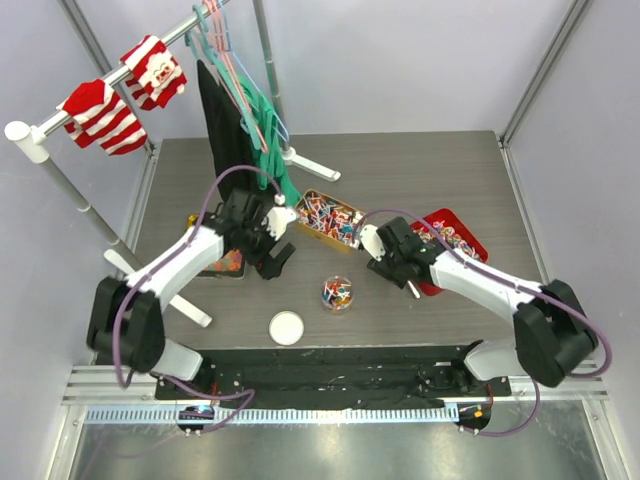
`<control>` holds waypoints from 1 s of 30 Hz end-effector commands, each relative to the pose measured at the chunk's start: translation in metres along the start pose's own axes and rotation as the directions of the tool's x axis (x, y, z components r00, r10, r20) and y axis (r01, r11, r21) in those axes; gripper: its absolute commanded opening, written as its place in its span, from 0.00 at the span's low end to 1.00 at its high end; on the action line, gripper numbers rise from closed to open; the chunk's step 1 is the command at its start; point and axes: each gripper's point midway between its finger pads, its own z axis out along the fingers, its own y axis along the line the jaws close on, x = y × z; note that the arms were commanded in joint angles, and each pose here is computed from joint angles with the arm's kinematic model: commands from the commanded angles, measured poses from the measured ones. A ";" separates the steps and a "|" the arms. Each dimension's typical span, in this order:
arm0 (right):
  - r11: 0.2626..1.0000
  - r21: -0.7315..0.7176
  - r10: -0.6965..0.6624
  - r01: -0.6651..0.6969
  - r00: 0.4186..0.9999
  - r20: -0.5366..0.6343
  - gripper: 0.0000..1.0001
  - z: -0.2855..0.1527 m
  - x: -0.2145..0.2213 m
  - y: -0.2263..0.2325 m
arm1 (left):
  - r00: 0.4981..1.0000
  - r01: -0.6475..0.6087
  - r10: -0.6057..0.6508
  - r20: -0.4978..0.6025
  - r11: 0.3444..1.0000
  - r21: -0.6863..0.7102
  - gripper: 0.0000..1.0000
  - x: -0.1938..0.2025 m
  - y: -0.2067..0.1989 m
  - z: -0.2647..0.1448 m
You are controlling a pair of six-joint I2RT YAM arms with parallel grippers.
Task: Pack the candies
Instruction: Place the spatula at the center of the board, then pick up the bottle lid at the center of the board.
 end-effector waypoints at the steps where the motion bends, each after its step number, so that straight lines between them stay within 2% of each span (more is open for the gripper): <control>1: 0.999 0.036 0.016 -0.021 0.994 0.112 0.56 -0.020 -0.015 -0.010 | 0.981 -0.161 0.155 0.119 0.986 0.046 0.99 0.006 -0.026 -0.025; 2: 0.999 0.042 0.017 -0.023 0.992 0.127 0.56 -0.023 -0.017 -0.011 | 0.968 -0.203 0.195 0.156 0.979 0.038 0.99 0.005 -0.033 -0.035; 5: 0.997 0.065 0.027 -0.039 0.986 0.166 0.56 -0.033 -0.019 -0.017 | 0.931 -0.345 0.330 0.153 0.935 0.083 0.97 0.028 -0.062 -0.039; 6: 0.996 0.073 0.040 -0.054 0.982 0.182 0.56 -0.037 -0.020 -0.021 | 0.907 -0.415 0.400 0.131 0.903 0.110 0.96 0.042 -0.077 -0.034; 8: 0.995 0.078 0.047 -0.062 0.981 0.190 0.56 -0.039 -0.020 -0.023 | 0.881 -0.472 0.462 0.100 0.874 0.120 0.95 0.064 -0.089 -0.027; 10: 0.994 0.085 0.053 -0.070 0.979 0.195 0.56 -0.041 -0.018 -0.026 | 0.839 -0.544 0.536 0.093 0.832 0.110 0.95 0.072 -0.102 -0.023; 17: 0.992 0.083 0.077 -0.093 0.979 0.188 0.56 -0.039 -0.013 -0.030 | 0.767 -0.637 0.642 -0.011 0.764 0.105 0.90 0.112 -0.122 0.000; 19: 0.992 0.082 0.078 -0.094 0.981 0.176 0.56 -0.037 -0.010 -0.030 | 0.748 -0.662 0.664 0.011 0.744 0.090 0.90 0.111 -0.129 0.000; 25: 0.992 0.081 0.085 -0.100 0.982 0.167 0.56 -0.035 -0.007 -0.030 | 0.738 -0.674 0.673 0.042 0.738 0.026 0.86 0.105 -0.130 0.005; 30: 0.993 0.076 0.077 -0.089 0.987 0.144 0.56 -0.029 -0.004 -0.029 | 0.712 -0.702 0.701 0.042 0.712 0.010 0.76 0.102 -0.132 0.009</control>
